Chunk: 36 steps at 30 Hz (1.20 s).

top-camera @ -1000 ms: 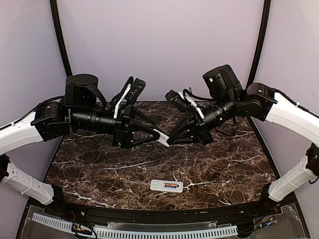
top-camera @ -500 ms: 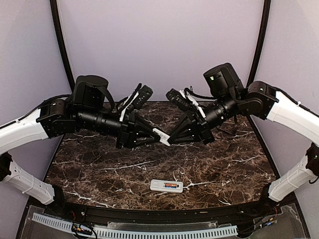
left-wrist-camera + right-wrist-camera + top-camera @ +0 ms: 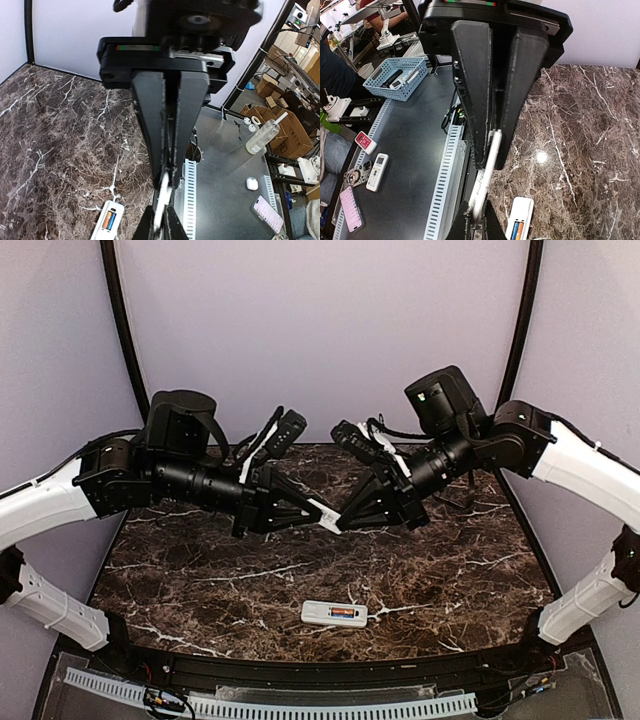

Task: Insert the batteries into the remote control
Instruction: Pass from the right arm to the left, then pass from the left arm to the right

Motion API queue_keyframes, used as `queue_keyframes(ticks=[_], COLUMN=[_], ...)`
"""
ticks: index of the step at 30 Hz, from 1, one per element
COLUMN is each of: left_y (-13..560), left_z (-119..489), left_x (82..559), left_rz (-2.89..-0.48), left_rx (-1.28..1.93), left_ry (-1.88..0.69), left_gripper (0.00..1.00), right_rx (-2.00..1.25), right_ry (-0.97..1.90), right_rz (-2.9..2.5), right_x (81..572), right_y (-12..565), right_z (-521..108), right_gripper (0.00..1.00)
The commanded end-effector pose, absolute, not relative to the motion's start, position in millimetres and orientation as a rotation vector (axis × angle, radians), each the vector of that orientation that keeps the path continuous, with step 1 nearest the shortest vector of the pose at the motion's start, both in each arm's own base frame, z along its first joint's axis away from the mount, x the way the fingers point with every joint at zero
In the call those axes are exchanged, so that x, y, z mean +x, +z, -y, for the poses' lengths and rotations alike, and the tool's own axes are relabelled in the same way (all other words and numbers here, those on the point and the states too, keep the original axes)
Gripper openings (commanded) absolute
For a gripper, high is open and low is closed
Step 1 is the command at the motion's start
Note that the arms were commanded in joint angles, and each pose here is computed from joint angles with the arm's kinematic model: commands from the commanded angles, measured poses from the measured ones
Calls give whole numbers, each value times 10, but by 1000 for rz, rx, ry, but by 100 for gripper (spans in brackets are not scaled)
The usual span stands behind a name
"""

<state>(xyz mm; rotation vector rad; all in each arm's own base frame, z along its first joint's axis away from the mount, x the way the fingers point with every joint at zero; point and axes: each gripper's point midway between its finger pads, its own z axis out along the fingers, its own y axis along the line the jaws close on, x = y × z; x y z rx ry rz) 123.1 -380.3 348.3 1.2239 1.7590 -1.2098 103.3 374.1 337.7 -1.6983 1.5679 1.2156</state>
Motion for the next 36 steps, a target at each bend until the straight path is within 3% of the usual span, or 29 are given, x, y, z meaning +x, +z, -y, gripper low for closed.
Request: queue_keyframes(ticks=[1, 7, 10, 14, 19, 24, 30, 36], left_y=[3702, 3706, 3750, 3922, 4073, 3980, 3938, 3913], left_z=[3777, 3809, 3787, 3687, 3562, 3625, 3660, 3676], left_x=[1220, 1203, 1265, 1368, 1457, 1450, 1433, 1426], left_rz=[-1688, -1658, -1617, -1506, -1407, -1428, -1440, -1452], left_rx=[1216, 1193, 1085, 896, 741, 742, 756, 768], left_ry=[-1233, -1281, -1310, -1353, -1381, -1418, -1437, -1437], left_gripper=[3, 0, 0, 0, 0, 0, 0, 0], right_rx=[-1714, -1657, -1510, -1180, -917, -889, -927, -958], right_ry=[1229, 1202, 1215, 1332, 1526, 1588, 1601, 1624], right_rz=[-1537, -1551, -1546, -1541, -1508, -1466, -1393, -1351], right_x=[996, 1077, 1189, 1403, 1451, 1421, 1362, 1332], right_y=[3446, 3492, 3615, 3799, 3860, 3873, 3971, 4024], right_z=[-3769, -3793, -3782, -3748, -3736, -3827, -3900, -3947], right_gripper=[0, 0, 28, 49, 52, 59, 54, 42])
